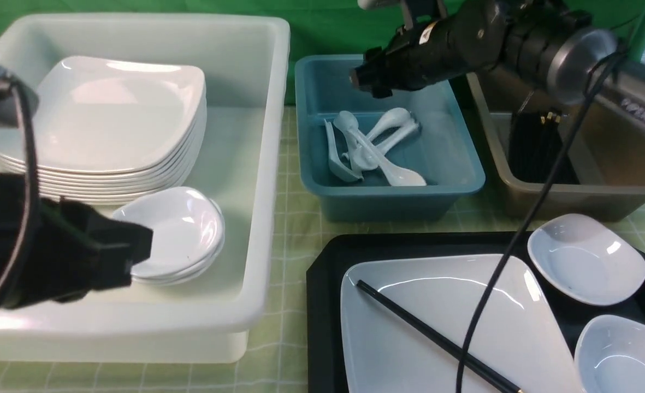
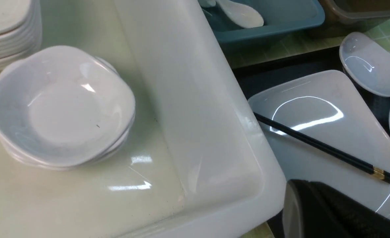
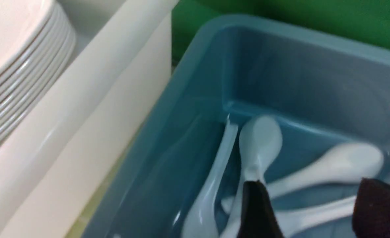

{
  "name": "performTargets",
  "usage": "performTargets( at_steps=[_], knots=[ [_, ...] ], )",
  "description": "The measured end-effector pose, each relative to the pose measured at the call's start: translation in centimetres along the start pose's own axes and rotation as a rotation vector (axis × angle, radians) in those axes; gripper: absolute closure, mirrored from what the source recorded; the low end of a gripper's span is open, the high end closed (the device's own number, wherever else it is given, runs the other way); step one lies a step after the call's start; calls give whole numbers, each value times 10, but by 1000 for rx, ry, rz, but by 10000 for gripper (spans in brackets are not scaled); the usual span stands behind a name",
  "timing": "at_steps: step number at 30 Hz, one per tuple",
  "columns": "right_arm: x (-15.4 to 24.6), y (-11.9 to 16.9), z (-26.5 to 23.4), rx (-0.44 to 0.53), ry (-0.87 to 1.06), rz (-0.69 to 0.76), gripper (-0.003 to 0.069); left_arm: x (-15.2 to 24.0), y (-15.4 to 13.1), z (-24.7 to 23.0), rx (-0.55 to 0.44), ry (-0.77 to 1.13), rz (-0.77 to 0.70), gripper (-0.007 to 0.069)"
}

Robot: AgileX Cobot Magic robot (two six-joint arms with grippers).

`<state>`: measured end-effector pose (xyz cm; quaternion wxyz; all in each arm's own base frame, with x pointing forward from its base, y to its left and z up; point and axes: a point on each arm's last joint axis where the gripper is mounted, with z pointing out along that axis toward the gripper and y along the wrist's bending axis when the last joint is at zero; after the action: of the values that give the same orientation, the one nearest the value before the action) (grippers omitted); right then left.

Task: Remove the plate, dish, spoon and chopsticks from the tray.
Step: Use the right arm to put the soup spoon into the small storage box in the middle, then use the right arm to grab a pair of chopsticks from the plate

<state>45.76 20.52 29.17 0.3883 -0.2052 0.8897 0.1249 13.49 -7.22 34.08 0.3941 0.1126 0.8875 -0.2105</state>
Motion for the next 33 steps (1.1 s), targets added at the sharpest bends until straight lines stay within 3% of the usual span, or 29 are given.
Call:
performTargets(
  at_steps=[4,6,10,16,22,28,30,33],
  knots=[
    [-7,9,-63,-30,122,-39,433,10,1,-2,0,25,-4,624],
    [-6,15,-113,-57,232,-88,571,17,3,1,-1,61,-12,624],
    [2,22,-163,-75,294,-127,619,31,7,9,-7,114,-6,624],
    [48,42,-174,-121,418,-202,612,40,10,16,-9,153,-20,624],
    [112,68,-144,-150,522,-311,435,41,10,22,5,185,50,624],
    [167,72,-101,-133,589,-370,132,41,6,37,71,247,38,624],
    [182,68,-87,-108,619,-380,85,42,5,43,94,282,30,624],
    [203,63,-65,-76,696,-381,83,44,4,49,117,320,49,624]
  ],
)
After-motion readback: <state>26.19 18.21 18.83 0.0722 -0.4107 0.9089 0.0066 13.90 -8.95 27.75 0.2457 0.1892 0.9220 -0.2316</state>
